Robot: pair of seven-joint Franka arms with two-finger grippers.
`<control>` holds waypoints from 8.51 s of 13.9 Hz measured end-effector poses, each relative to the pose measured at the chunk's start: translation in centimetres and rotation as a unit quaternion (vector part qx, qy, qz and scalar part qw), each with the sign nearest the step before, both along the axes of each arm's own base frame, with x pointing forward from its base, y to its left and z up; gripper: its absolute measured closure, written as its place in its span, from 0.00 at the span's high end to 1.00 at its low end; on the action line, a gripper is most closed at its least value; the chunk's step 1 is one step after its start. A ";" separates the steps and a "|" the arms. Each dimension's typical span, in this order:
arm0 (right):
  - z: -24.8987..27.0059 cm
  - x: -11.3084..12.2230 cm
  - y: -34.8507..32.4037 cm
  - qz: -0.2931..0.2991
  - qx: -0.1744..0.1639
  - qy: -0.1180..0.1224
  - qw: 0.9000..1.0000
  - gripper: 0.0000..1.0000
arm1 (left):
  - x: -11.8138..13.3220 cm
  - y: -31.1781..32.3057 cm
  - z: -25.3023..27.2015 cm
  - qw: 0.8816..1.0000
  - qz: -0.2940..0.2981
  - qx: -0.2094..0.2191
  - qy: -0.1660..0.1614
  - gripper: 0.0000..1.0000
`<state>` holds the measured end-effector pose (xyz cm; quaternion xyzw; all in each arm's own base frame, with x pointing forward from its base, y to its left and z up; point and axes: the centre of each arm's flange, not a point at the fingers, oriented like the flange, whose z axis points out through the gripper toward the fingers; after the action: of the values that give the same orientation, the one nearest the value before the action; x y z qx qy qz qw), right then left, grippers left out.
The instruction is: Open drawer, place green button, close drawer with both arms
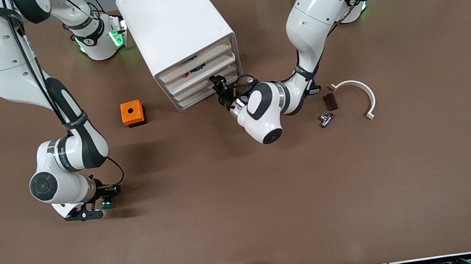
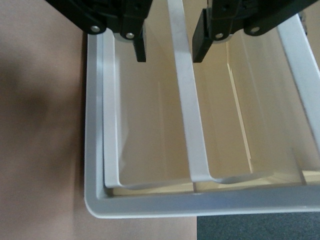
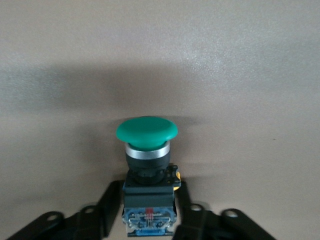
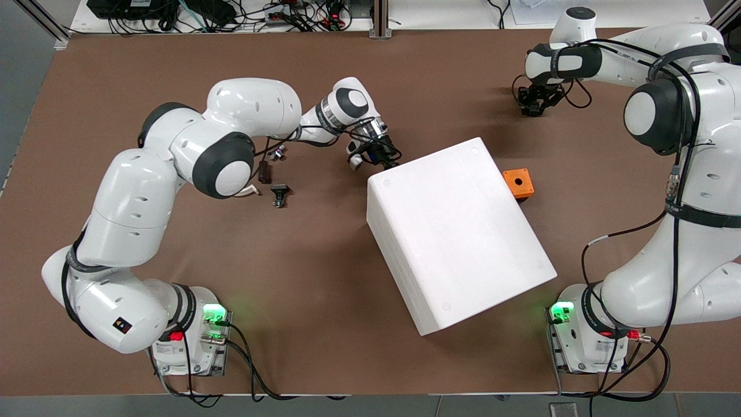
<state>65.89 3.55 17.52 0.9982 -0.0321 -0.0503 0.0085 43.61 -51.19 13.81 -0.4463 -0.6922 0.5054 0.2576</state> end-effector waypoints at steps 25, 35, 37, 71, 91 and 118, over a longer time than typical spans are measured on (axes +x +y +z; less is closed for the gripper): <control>20.1 -12.5 32.6 -0.343 -0.083 0.107 0.929 0.41 | 17.0 15.6 3.4 0.973 0.052 -0.134 -0.179 0.81; 14.2 -18.0 45.1 -0.475 -0.030 0.068 0.877 0.41 | 24.1 26.7 15.5 0.886 -0.164 -0.137 -0.412 1.00; 12.9 -17.5 44.2 -0.483 -0.033 0.065 0.873 0.41 | 24.3 28.3 16.8 0.846 -0.268 -0.134 -0.441 1.00; 36.8 -11.3 22.2 -0.314 -0.026 0.135 0.939 1.00 | 5.5 3.8 9.2 0.584 -0.589 -0.263 -0.492 1.00; 44.7 -13.8 -4.8 -0.025 0.019 -0.016 0.999 1.00 | -7.8 -6.7 8.2 0.655 -0.537 -0.252 -0.467 1.00; 47.8 -13.1 -6.9 -0.018 0.018 -0.056 0.998 1.00 | 15.5 45.0 46.3 0.494 -0.661 -0.261 -0.501 1.00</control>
<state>52.80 -3.33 65.32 0.9987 -0.0495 0.0053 -0.0117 59.06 -6.15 60.06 -0.9984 -0.0439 0.0370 -0.0018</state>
